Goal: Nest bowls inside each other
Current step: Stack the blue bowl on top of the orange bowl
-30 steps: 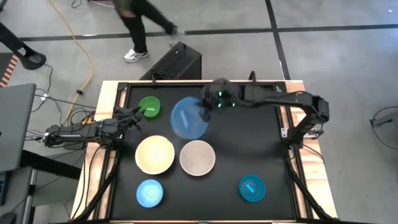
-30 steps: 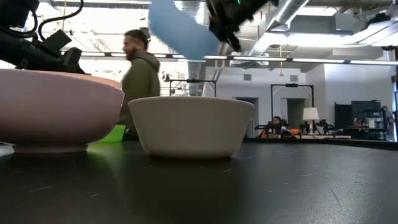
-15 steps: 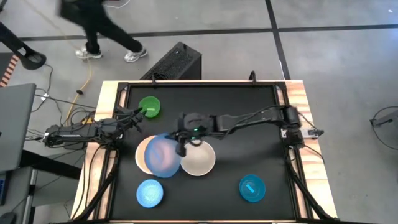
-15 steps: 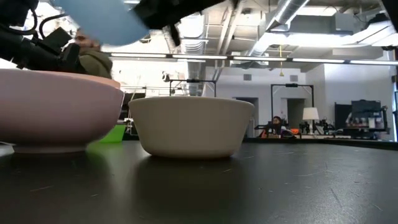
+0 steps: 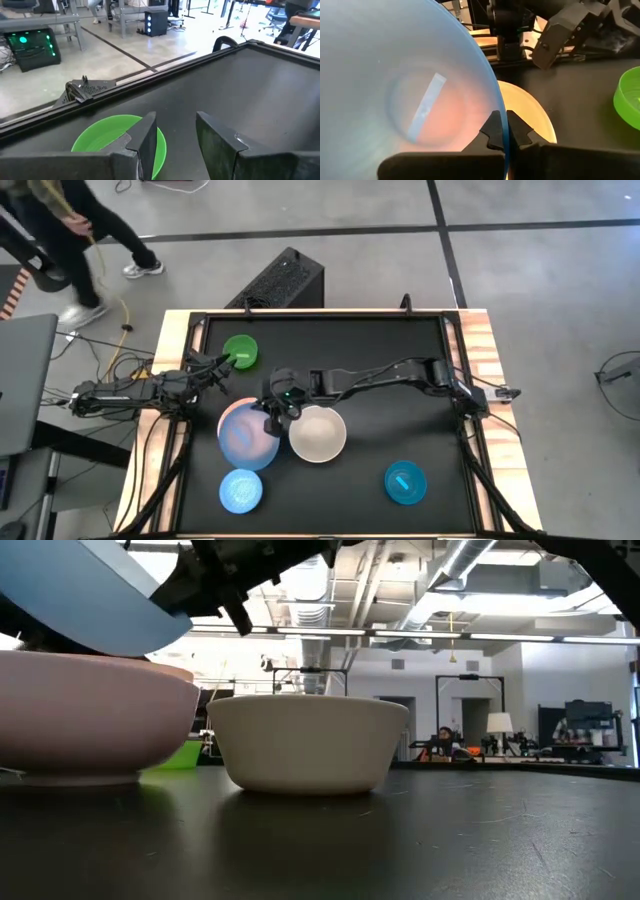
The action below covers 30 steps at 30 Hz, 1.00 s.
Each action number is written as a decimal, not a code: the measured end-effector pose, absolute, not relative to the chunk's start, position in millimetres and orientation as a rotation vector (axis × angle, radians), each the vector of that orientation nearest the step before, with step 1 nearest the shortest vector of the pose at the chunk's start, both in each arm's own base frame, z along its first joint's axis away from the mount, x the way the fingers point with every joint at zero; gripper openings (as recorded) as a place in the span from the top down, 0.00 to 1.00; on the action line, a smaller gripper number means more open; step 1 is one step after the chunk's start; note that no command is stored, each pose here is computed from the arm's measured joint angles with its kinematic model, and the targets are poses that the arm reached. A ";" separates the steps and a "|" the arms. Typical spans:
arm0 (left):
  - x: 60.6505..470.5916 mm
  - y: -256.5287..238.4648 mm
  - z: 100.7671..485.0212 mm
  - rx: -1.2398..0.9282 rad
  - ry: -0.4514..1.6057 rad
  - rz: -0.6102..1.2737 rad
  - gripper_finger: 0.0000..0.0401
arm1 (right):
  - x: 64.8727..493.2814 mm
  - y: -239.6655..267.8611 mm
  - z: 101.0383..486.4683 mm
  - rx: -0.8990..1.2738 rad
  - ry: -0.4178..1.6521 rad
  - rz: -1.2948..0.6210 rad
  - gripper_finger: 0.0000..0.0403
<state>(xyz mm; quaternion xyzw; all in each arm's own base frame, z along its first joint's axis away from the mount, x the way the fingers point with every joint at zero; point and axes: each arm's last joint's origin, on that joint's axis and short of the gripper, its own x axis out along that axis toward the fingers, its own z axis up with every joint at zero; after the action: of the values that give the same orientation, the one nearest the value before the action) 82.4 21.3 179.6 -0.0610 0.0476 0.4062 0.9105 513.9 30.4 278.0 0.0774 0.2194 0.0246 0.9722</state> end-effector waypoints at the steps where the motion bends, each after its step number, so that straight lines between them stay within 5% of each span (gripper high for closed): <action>1: 82.4 21.3 179.6 -0.126 0.098 0.837 0.69 | 514.0 30.4 277.8 0.156 0.442 0.050 0.99; 15: 82.4 21.3 179.7 -0.126 0.098 0.837 0.69 | 518.8 17.8 256.0 0.202 0.505 -0.024 0.95; 30: 82.2 21.3 179.3 -0.126 0.104 0.837 0.69 | 521.8 8.4 246.5 0.203 0.525 -0.043 0.70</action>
<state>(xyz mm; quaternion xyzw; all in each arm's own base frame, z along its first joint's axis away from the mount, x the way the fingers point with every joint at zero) 82.2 21.3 179.3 -0.0610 0.0503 0.4057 0.9106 521.8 8.4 246.5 0.1002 0.2591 -0.0210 0.9604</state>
